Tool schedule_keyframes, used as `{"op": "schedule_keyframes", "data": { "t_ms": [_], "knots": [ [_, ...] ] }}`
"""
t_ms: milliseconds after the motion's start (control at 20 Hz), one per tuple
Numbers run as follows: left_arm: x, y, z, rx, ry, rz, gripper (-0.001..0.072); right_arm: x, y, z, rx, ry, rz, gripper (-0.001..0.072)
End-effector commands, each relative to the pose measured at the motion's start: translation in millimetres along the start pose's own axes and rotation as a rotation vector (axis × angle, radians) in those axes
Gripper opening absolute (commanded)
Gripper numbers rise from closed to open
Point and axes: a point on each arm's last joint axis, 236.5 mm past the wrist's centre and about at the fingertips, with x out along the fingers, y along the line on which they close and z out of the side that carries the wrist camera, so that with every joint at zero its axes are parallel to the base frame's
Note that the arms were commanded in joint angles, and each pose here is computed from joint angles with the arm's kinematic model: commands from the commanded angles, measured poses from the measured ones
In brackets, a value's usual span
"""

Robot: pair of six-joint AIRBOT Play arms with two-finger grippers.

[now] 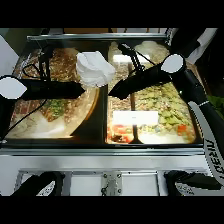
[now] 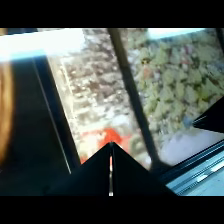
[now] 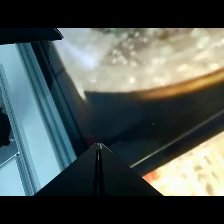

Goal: Fold the clothes and pants, and hang the long-sleeved shirts on hangers.

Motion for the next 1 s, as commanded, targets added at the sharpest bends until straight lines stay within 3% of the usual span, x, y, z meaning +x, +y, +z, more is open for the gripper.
{"op": "schedule_keyframes", "data": {
  "t_ms": [0,350,400,450,500,750,950],
  "knots": [
    [-0.2,0.5,0.2,-0.001,-0.001,0.001,0.0017,0.6,0.2,-0.3,0.0,0.001,0.001,0.002],
    [0.3,1.1,5.3,-0.001,-0.022,0.003,0.0022,0.6,0.2,-0.3,0.001,0.001,0.001,0.002],
    [1.5,2.1,12.2,0.004,-0.048,0.005,0.0281,0.6,0.2,-0.3,0.001,0.001,0.001,0.002],
    [5.2,5.9,20.2,0.004,-0.071,0.014,0.0631,0.6,0.2,-0.3,0.001,0.001,0.001,0.002],
    [11.4,13.2,31.2,0.0,-0.093,0.029,0.0689,0.6,0.2,-0.3,0.0,0.001,0.001,0.002],
    [70.0,91.6,101.4,0.027,-0.175,0.204,0.0687,0.6,0.2,-0.3,0.0,0.001,0.001,0.002],
    [139.2,165.9,129.0,-0.046,-0.193,0.261,0.0686,0.5,0.0,-0.3,0.001,0.001,0.001,0.002]
  ]
}}
